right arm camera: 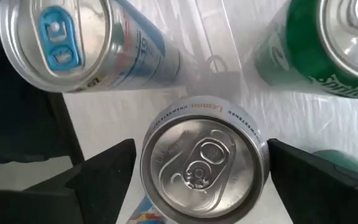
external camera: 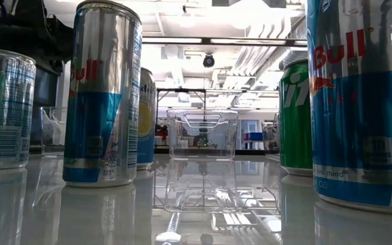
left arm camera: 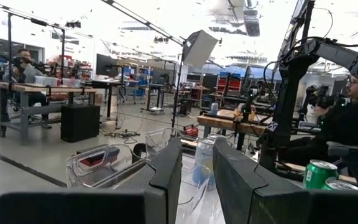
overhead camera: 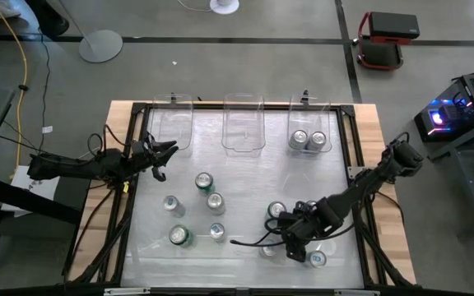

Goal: Sort soda cans
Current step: Put the bottom blue-white soda can into the right transparent bin

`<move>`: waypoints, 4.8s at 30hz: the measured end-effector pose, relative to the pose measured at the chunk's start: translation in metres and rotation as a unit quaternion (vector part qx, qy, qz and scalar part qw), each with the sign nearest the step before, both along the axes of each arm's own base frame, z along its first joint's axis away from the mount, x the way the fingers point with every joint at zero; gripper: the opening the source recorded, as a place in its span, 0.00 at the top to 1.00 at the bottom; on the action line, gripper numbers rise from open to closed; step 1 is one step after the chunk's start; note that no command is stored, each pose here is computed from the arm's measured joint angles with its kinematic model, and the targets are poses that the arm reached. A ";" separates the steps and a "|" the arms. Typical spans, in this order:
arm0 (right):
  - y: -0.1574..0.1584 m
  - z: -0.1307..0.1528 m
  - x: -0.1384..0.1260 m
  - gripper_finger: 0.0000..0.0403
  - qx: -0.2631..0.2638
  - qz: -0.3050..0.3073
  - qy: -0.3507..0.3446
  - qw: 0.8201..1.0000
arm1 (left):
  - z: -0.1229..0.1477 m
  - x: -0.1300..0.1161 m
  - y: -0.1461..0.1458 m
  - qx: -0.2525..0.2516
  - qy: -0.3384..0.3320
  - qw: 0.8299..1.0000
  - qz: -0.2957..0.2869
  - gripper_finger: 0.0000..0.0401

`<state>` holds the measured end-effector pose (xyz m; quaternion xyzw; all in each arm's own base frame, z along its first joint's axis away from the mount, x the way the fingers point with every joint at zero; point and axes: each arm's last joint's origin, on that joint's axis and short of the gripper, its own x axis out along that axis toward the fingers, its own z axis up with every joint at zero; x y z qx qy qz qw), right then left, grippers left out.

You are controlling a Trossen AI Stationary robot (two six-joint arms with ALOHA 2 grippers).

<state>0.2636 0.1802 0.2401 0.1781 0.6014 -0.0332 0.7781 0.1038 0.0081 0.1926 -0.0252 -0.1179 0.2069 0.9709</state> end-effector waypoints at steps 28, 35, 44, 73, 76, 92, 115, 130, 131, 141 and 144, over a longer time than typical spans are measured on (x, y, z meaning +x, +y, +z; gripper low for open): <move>0.003 -0.020 0.005 0.21 -0.067 0.105 0.017 0.992 | 0.000 0.000 0.000 0.000 0.001 1.000 0.000 0.80; 0.003 -0.020 0.005 0.27 -0.084 0.133 0.008 0.988 | 0.000 0.000 0.000 0.000 0.002 1.000 0.000 0.80; -0.003 -0.007 0.010 0.30 -0.098 0.146 -0.015 0.984 | 0.000 0.000 0.000 0.000 0.002 1.000 0.000 0.80; -0.130 0.110 -0.009 0.35 -0.191 0.186 0.065 0.962 | -0.001 0.000 0.000 0.000 0.004 1.000 -0.001 0.80; -0.158 0.091 -0.013 0.35 -0.159 0.168 0.049 0.972 | -0.001 0.000 0.000 0.000 0.004 1.000 -0.001 0.80; -0.212 0.000 -0.016 0.35 -0.115 0.228 -0.006 0.967 | -0.001 0.000 0.001 -0.005 0.004 1.000 0.021 0.80; -0.223 0.063 -0.005 0.11 -0.118 0.025 -0.044 0.992 | -0.001 -0.001 0.002 -0.011 0.003 0.999 0.031 0.80; -0.216 0.040 -0.018 0.11 0.021 -0.395 0.066 0.916 | -0.003 0.000 0.002 -0.010 0.011 0.999 0.028 0.80; -0.215 0.038 -0.018 0.11 0.016 -0.401 0.065 0.914 | -0.003 0.000 0.002 -0.010 0.014 0.999 0.028 0.80; -0.215 0.010 0.002 0.11 -0.014 -0.411 0.095 0.906 | -0.004 0.000 0.002 0.013 0.029 0.999 0.036 0.80; -0.216 -0.002 0.009 0.11 -0.027 -0.392 0.118 0.912 | -0.004 0.000 0.002 0.012 0.029 0.999 0.036 0.80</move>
